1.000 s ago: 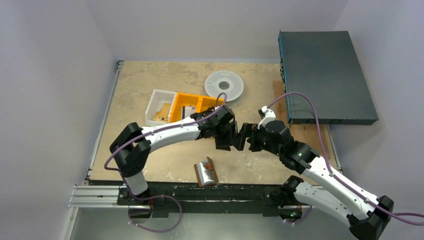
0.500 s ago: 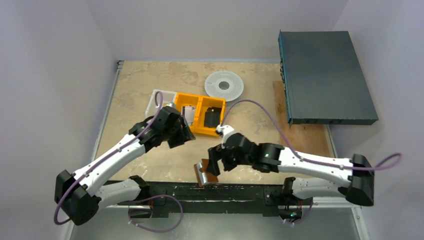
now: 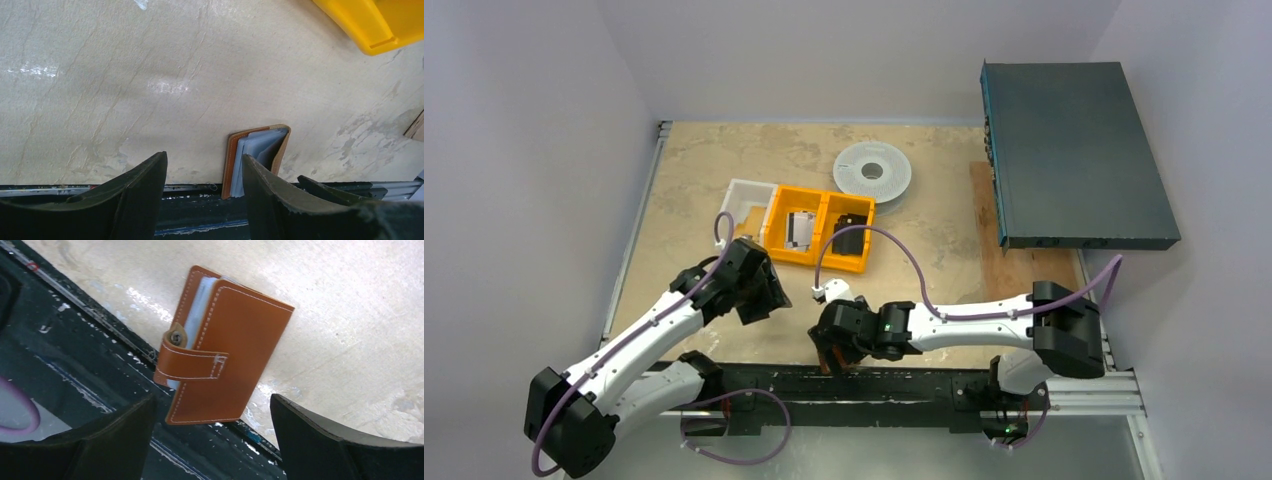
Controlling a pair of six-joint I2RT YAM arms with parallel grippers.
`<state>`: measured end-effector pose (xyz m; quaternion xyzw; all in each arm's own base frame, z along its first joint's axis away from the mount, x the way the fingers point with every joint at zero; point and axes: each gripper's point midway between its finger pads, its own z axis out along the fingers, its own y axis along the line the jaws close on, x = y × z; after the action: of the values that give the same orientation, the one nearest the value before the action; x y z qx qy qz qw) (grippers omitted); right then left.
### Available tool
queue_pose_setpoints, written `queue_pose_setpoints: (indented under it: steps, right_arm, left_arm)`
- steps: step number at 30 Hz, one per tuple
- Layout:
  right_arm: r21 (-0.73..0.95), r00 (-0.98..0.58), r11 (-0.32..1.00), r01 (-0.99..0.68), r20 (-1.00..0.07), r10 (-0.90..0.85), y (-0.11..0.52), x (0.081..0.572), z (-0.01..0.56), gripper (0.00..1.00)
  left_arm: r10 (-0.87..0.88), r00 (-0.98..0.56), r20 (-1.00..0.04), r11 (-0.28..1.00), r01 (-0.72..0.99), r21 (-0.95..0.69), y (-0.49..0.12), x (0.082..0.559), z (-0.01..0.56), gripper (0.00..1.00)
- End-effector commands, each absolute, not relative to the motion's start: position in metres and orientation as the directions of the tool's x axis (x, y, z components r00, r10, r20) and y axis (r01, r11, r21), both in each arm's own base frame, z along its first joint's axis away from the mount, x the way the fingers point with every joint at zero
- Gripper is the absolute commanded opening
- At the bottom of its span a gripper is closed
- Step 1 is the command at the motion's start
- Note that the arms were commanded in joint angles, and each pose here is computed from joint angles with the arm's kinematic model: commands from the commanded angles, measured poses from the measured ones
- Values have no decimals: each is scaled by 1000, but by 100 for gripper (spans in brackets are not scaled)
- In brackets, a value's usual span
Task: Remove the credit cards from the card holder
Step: Move the card holder to the center of the board.
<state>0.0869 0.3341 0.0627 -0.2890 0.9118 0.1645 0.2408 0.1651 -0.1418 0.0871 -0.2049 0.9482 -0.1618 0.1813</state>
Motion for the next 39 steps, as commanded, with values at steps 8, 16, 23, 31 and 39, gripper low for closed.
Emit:
queue_pose_setpoints:
  steps: [8,16,23,31,39]
  right_arm:
    - [216,-751,829,-515,-580,-316,327,97,76,51]
    - [313,-800,837,-449,-557,-221,316,103,76,21]
    - [344,-807,852,-395,-573,-143,306,119,89,8]
    - [318,-794,866,-385,-593,-135,302,133,97,9]
    - [318,-760,846,-428,-633,-147,297,131,115,31]
  left_arm:
    - [-418,-882,-219,847,-291,-445,-160,163,76,55]
    - [-340,-920,-195,868,-227,-442,-185,156,68,51]
    - [-280,-947,-156,860,-175,-480,-223,151,61,42]
    - [-254,-955,-151,839,-141,-526,-254,161,69,39]
    - [-229,-960,-163,830,-105,-548,-275,175,81,39]
